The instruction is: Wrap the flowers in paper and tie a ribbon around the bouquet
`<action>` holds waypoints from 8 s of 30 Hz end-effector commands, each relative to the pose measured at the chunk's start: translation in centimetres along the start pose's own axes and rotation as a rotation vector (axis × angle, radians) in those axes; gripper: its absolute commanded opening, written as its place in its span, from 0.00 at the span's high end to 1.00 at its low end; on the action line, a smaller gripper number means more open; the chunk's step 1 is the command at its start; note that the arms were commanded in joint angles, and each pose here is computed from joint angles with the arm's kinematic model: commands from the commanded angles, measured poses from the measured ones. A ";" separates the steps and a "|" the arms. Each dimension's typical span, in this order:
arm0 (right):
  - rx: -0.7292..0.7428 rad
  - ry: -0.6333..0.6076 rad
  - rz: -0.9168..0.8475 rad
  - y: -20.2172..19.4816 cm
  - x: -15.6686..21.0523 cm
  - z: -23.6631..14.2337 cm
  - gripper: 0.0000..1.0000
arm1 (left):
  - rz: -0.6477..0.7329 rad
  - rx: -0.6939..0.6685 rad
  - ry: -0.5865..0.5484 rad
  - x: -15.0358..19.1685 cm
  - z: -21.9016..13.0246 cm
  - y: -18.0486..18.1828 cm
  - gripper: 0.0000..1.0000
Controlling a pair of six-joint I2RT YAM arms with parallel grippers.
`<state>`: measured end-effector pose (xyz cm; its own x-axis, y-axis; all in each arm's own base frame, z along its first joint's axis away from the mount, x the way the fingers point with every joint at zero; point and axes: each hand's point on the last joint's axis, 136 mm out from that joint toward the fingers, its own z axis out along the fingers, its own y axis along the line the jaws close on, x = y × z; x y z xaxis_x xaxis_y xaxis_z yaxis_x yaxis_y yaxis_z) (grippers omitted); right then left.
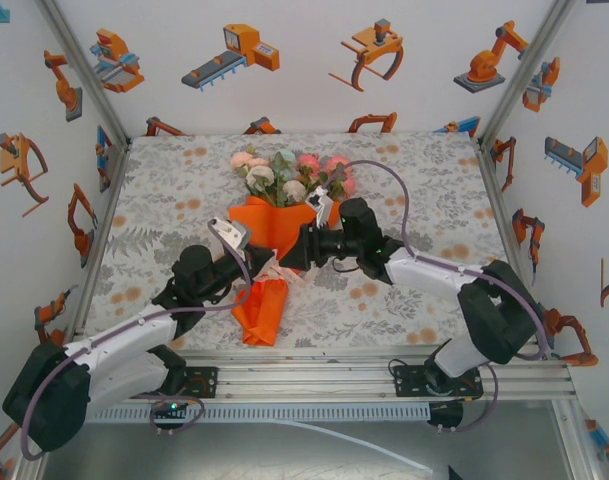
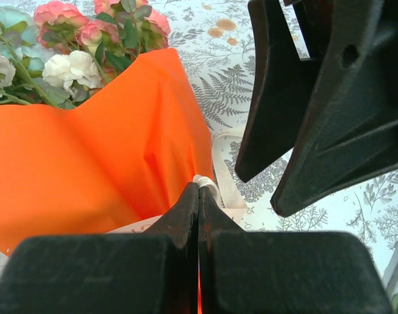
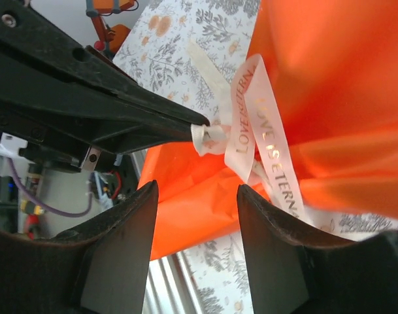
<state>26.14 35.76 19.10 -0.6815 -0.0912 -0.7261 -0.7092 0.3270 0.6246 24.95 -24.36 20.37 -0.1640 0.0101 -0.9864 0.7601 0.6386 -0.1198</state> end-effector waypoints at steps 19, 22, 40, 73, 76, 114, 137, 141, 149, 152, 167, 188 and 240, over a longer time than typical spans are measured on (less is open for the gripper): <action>-0.031 -0.187 -0.268 0.7 -4.3 2.8 0.94 | -0.239 -0.024 0.033 -2.6 2.2 0.9 0.96; -0.014 -0.193 -0.267 0.4 -4.1 2.5 1.00 | -0.274 -0.020 0.027 -3.4 2.0 1.3 0.86; -0.007 -0.188 -0.295 1.2 -2.3 0.2 1.00 | -0.519 -0.513 0.234 0.9 -3.1 11.4 0.63; -0.021 -0.152 -0.294 1.7 -2.2 0.2 1.00 | -0.104 -0.180 0.600 6.5 2.8 8.9 0.59; -0.021 -0.146 -0.292 1.6 -2.1 0.3 1.00 | -0.136 -0.168 0.594 6.4 2.4 8.6 0.49; 0.183 -0.082 -0.018 -3.4 -3.2 4.5 1.00 | -1.110 -0.586 0.710 5.1 -4.7 5.5 1.00; 0.170 -0.094 0.059 -2.1 -3.6 3.5 0.91 | -1.009 -0.606 0.618 9.0 1.9 6.9 1.00; 0.213 -0.100 0.049 -2.1 -3.4 2.3 0.75 | -1.004 -0.601 0.595 8.6 1.5 7.7 1.00; 0.329 -0.091 0.066 -2.9 -1.6 -0.4 0.69 | -0.996 -0.587 0.596 8.9 1.1 8.3 1.00; 0.392 -0.023 0.047 -3.2 0.5 0.2 0.69 | -0.966 -0.634 0.602 8.9 0.1 9.1 1.00; 0.548 0.189 -0.031 -6.3 3.4 4.5 0.80 | -0.928 -0.603 0.600 8.2 -0.2 9.4 1.00; 0.516 0.182 0.036 -6.3 2.6 6.7 0.73 | -0.918 -0.569 0.598 8.0 -0.2 9.0 1.00; 0.463 0.283 -0.093 -7.1 3.8 9.0 0.83 | -0.922 -0.577 0.606 8.4 -0.5 9.2 1.00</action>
<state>30.49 40.12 8.70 -0.7163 -0.3428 -0.6078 -0.6170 0.7179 0.3223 30.58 -18.09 10.93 -0.8649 -0.3720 -0.3370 -0.1614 0.8418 -0.5150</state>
